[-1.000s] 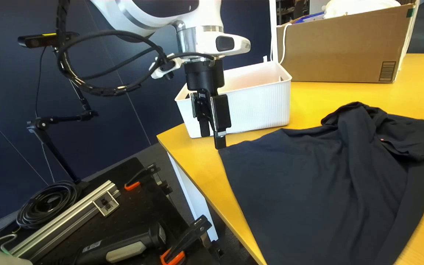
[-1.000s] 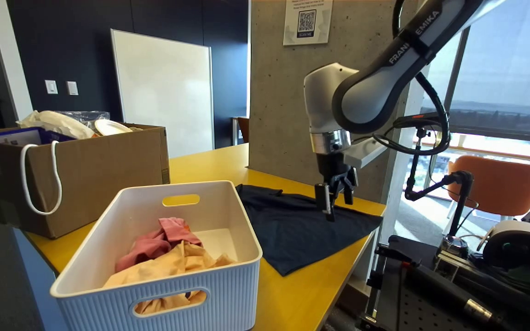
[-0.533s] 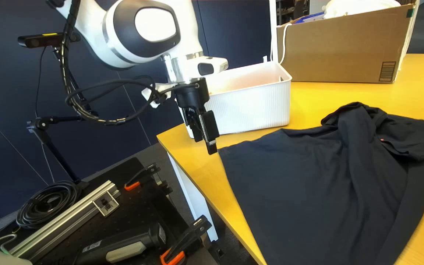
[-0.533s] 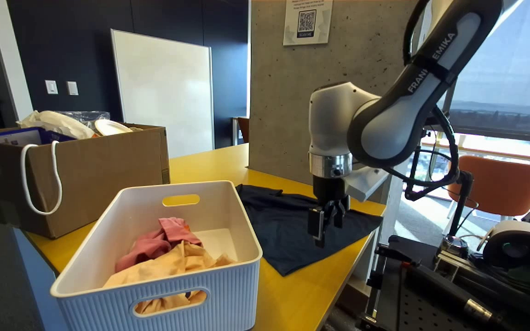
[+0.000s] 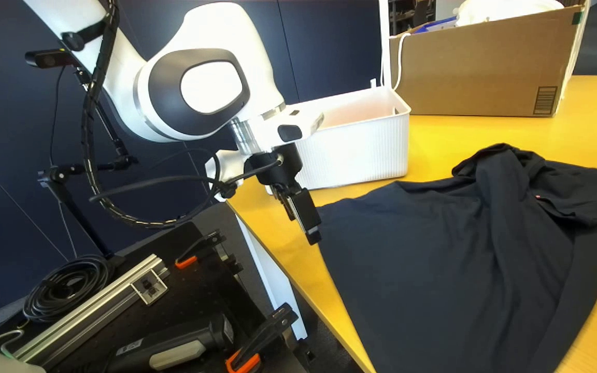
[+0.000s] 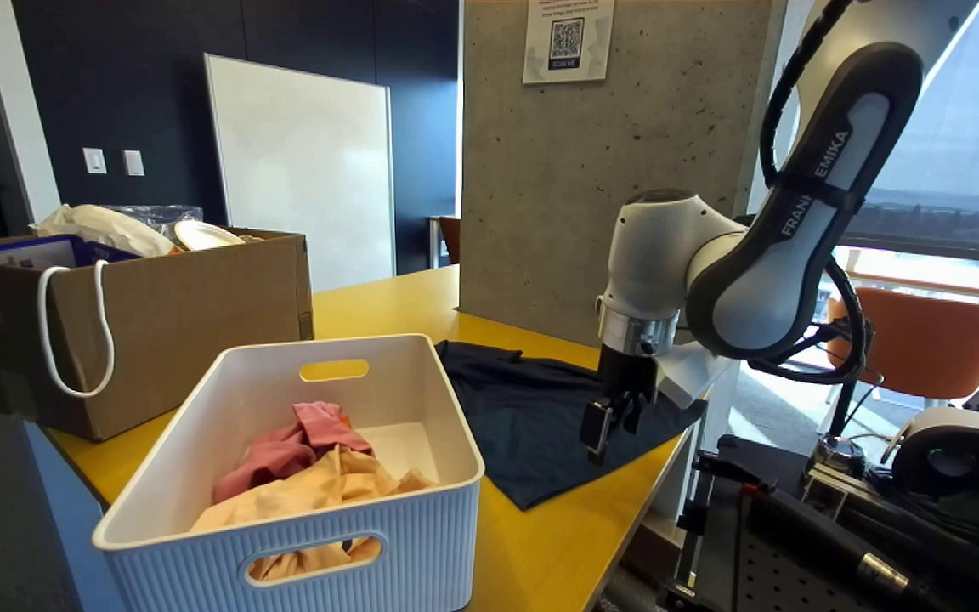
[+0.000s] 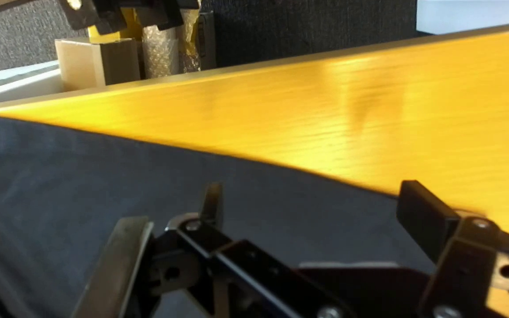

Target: Fold the shirt on the table

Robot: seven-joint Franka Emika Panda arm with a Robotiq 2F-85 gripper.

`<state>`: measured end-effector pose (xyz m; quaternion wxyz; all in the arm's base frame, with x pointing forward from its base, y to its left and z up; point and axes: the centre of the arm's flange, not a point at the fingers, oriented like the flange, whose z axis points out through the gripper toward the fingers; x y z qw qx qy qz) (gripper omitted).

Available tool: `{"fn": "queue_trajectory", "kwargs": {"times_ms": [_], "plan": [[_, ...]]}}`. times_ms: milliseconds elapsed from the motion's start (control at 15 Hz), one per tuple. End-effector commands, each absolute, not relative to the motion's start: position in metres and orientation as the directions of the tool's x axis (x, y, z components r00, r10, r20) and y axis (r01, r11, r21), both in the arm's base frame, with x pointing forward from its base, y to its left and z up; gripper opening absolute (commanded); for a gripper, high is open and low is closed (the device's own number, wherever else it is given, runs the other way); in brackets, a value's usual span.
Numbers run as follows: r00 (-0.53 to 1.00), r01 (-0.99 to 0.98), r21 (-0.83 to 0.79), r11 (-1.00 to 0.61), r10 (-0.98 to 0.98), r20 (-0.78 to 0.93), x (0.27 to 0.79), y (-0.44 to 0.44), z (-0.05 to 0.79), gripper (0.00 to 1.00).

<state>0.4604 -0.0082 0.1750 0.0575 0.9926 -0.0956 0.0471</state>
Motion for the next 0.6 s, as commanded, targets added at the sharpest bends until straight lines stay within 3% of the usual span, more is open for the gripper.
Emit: {"fn": "queue_trajectory", "kwargs": {"times_ms": [0, 533], "plan": [[0.973, -0.195, 0.121, -0.973, -0.177, 0.146, 0.495, -0.015, 0.171, 1.0], [0.977, -0.132, 0.105, -0.986, -0.111, 0.182, 0.565, 0.012, 0.166, 1.0]]}}
